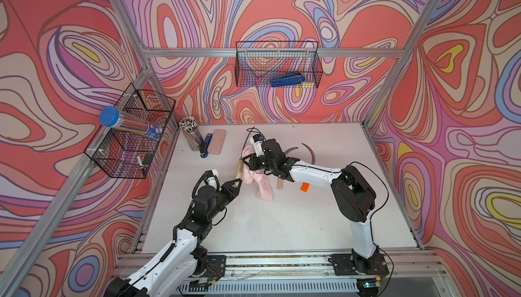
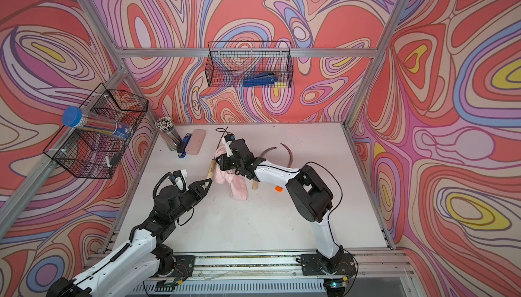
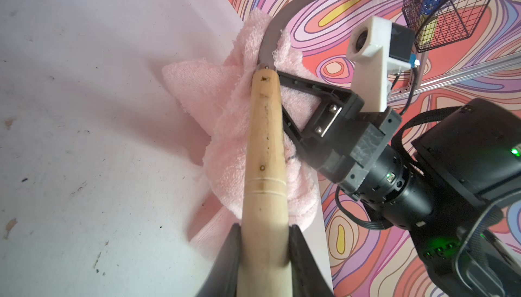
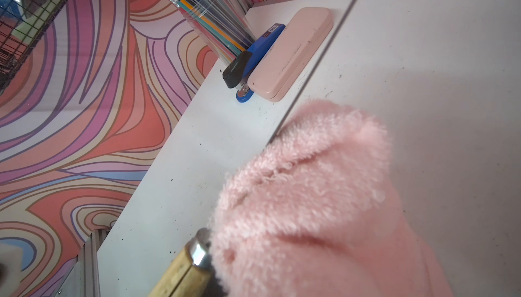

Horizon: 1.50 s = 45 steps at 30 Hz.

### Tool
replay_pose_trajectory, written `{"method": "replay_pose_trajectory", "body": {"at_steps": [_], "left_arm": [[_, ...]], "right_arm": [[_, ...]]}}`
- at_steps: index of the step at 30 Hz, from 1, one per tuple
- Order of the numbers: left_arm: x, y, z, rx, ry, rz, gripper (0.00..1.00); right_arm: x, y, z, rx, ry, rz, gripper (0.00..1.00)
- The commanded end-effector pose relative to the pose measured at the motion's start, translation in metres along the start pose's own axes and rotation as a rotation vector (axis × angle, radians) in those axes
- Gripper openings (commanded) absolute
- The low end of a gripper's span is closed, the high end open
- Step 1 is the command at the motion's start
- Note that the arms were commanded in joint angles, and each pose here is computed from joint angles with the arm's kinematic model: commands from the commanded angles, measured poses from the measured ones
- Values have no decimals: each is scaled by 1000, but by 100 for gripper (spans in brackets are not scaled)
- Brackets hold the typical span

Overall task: Wipe small sickles with rags
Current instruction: Wipe the small sickle.

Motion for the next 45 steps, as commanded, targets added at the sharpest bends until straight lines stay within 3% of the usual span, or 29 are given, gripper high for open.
{"method": "replay_pose_trajectory", "body": {"at_steps": [1,15,29,37,45], "left_arm": [[-9,2,-4,43,-8,-33,0],[-9,3,-5,50,-4,-33,0],[-8,2,-6,57,-3,-32,0],[-8,1,-5,55,-1,-29,0],[-8,-1,-5,54,-3,-25,0]], "right_arm": [[-23,14,40,-97,-7,-18,0],[-66,61,116,-210,15,-139,0],[-83,85,158,-274,37,-175,0],[-83,95,156,-290,23,-183,0],[-33,59,93,-194,89,-91,0]]}}
Point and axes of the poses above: each gripper's point midway between its finger pads, its own y axis back along the fingers, its own x axis along the line the jaws close on, z = x × y, the point moved 6 cm from there along y, back along the fingers, and after that the axes turned 15 degrees about y, right-handed, at the moved point
